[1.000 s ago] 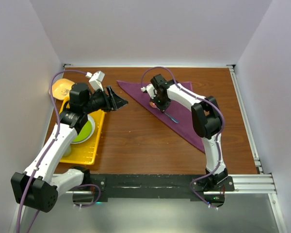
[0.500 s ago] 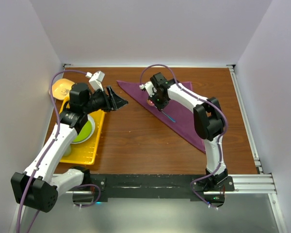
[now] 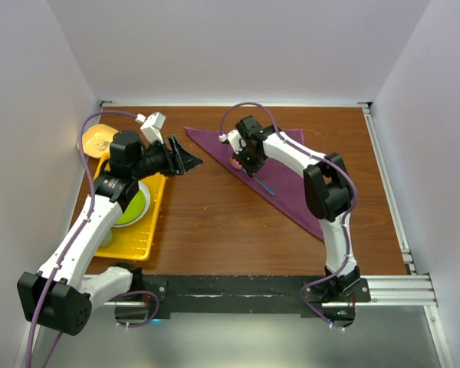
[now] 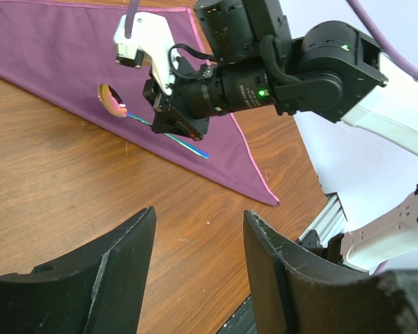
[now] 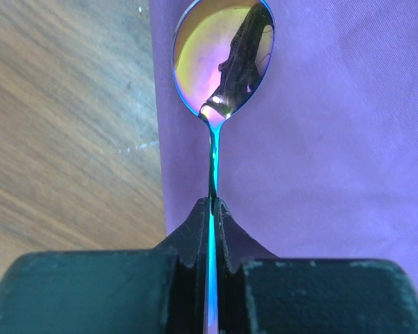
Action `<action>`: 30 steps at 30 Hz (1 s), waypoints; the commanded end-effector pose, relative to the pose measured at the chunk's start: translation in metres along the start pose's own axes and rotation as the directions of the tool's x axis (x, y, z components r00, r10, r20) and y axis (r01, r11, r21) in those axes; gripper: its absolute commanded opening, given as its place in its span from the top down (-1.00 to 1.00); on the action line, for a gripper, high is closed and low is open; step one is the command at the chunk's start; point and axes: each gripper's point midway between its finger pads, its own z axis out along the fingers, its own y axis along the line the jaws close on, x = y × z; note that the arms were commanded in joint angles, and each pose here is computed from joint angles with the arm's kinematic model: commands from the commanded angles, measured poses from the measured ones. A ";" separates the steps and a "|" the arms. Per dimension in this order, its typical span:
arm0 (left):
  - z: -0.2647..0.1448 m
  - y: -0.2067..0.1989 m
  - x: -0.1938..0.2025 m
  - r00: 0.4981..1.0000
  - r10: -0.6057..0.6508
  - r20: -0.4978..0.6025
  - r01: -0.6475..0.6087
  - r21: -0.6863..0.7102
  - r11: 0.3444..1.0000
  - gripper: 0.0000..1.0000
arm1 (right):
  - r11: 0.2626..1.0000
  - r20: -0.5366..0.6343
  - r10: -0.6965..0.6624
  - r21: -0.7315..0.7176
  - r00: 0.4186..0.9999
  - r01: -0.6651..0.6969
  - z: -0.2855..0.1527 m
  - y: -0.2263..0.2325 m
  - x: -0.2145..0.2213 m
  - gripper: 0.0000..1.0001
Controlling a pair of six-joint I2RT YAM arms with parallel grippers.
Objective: Fold the napkin, place the utensils inside, and roll it up
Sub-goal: Place the utensil onto the napkin
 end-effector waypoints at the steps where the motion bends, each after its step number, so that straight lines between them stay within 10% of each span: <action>1: -0.001 -0.006 -0.007 0.999 0.019 0.028 -0.019 0.029 0.999 -0.17 | 1.000 0.045 0.002 0.007 0.999 -0.002 0.003 -0.001 -0.020 1.00; 18: -0.001 -0.003 -0.005 0.999 0.018 0.028 -0.018 0.022 1.000 -0.17 | 1.000 0.050 0.009 0.025 0.999 -0.011 0.014 -0.004 -0.028 0.76; 23: 0.001 0.000 -0.005 1.000 0.015 0.027 -0.015 0.012 1.000 -0.18 | 0.999 0.060 0.029 0.042 0.998 -0.031 0.003 -0.006 -0.032 0.23; 25: 0.003 0.003 -0.008 0.999 0.016 0.037 -0.016 -0.003 1.000 -0.20 | 0.997 0.108 0.051 0.047 0.993 -0.056 -0.015 -0.005 -0.042 -0.26; 26: 0.004 0.004 -0.009 0.999 0.014 0.042 -0.014 -0.005 1.000 -0.22 | 0.997 0.124 0.055 0.043 0.991 -0.061 -0.023 -0.005 -0.046 -0.96; 30: 0.025 0.025 -0.010 0.999 -0.003 0.039 0.005 -0.045 0.999 -0.26 | 0.979 0.223 0.167 0.078 0.960 -0.188 -0.070 -0.008 -0.054 -0.97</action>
